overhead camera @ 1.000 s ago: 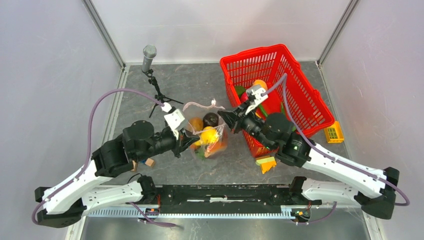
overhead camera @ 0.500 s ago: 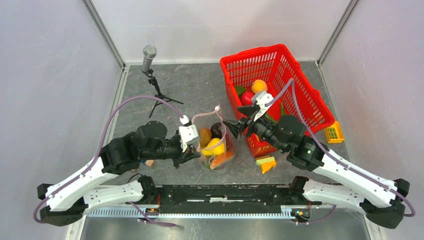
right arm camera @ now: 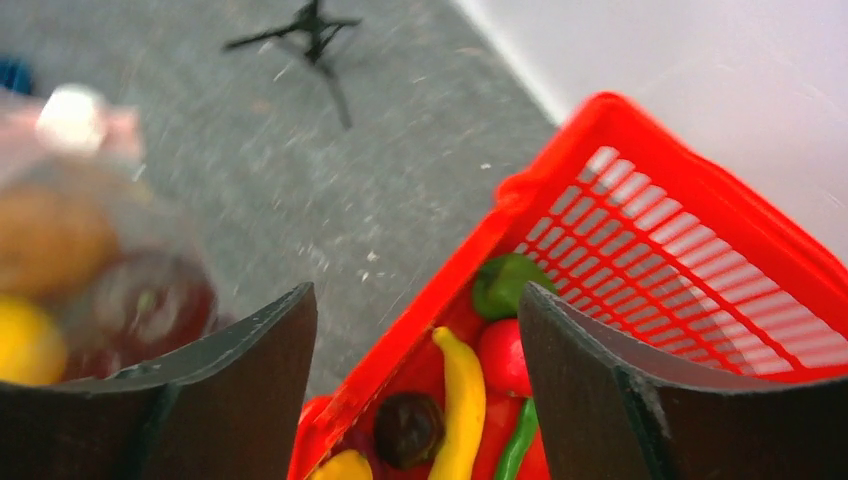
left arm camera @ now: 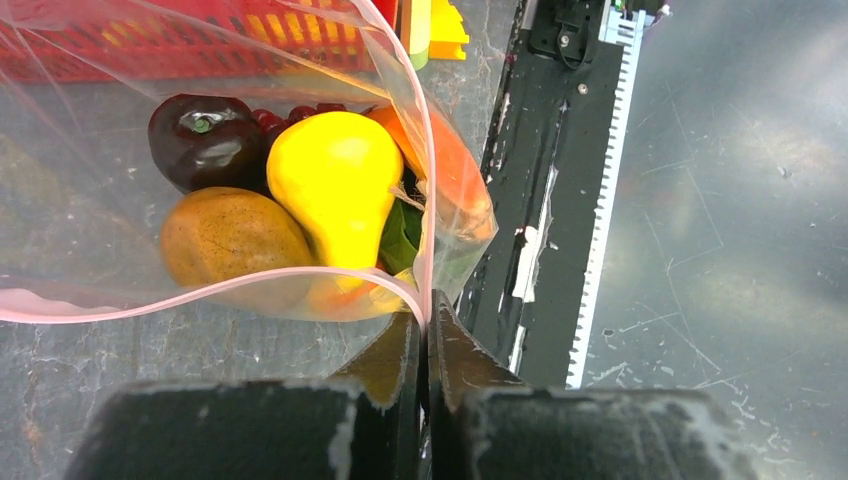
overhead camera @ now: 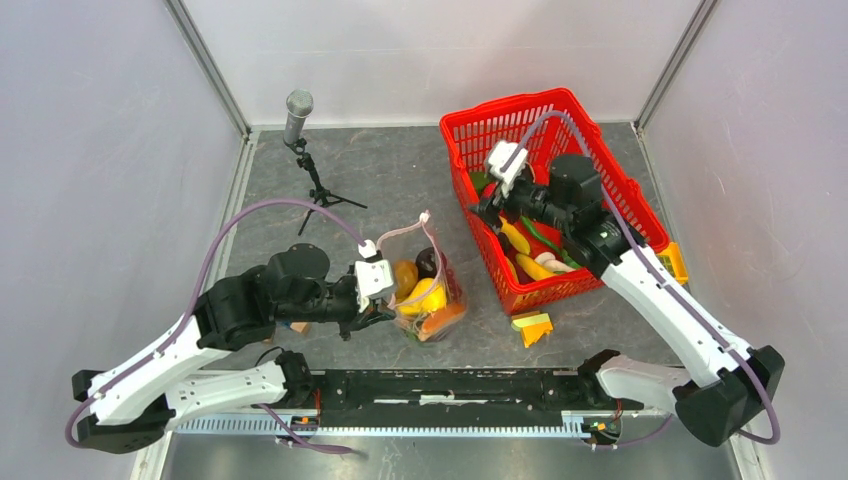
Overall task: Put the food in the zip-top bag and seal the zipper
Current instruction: Zip the zipper food storage bag at the center of the board.
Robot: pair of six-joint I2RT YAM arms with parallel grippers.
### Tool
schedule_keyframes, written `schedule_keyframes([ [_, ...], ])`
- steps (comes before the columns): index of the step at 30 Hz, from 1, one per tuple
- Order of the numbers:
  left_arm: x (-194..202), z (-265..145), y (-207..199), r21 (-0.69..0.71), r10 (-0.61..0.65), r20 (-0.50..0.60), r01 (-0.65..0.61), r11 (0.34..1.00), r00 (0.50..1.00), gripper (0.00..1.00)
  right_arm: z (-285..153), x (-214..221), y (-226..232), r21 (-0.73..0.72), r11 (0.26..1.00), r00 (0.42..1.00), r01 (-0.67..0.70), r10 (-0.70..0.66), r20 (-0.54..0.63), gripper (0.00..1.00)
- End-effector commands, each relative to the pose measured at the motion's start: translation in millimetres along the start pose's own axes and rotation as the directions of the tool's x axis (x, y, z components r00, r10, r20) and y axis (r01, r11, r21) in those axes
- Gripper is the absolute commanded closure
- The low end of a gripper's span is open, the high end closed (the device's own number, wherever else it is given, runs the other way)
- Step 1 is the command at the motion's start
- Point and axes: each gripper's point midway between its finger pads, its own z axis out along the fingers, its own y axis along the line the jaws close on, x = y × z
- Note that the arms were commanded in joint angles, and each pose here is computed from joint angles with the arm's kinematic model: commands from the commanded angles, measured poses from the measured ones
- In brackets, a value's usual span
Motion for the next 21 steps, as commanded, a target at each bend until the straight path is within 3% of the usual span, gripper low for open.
schedule_keyframes([
  [1, -19.3, -10.5, 1.6, -0.003, 0.086, 0.047, -0.085, 0.996, 0.995, 0.98, -6.3, -18.1, 42.3, -0.299, 0.897, 0.940, 0.326, -0.274, 0.203, 0.19],
  [4, -19.6, -9.6, -1.1, 0.018, 0.096, 0.039, -0.097, 0.995, 0.995, 0.98, -6.8, -9.4, 52.3, -0.468, 0.786, 0.912, 0.404, -0.310, 0.267, 0.11],
  [8, -19.1, -7.1, -5.7, 0.057, 0.114, 0.021, -0.115, 0.992, 0.993, 0.98, -6.5, 0.9, 65.3, -0.588, 0.664, 0.887, 0.461, -0.337, 0.315, 0.04],
  [21, -41.4, 0.0, -13.0, 0.162, 0.222, 0.002, -0.220, 0.962, 0.975, 0.98, 4.8, 14.0, 102.6, -0.784, 0.438, 0.891, 0.441, -0.317, 0.324, 0.07],
])
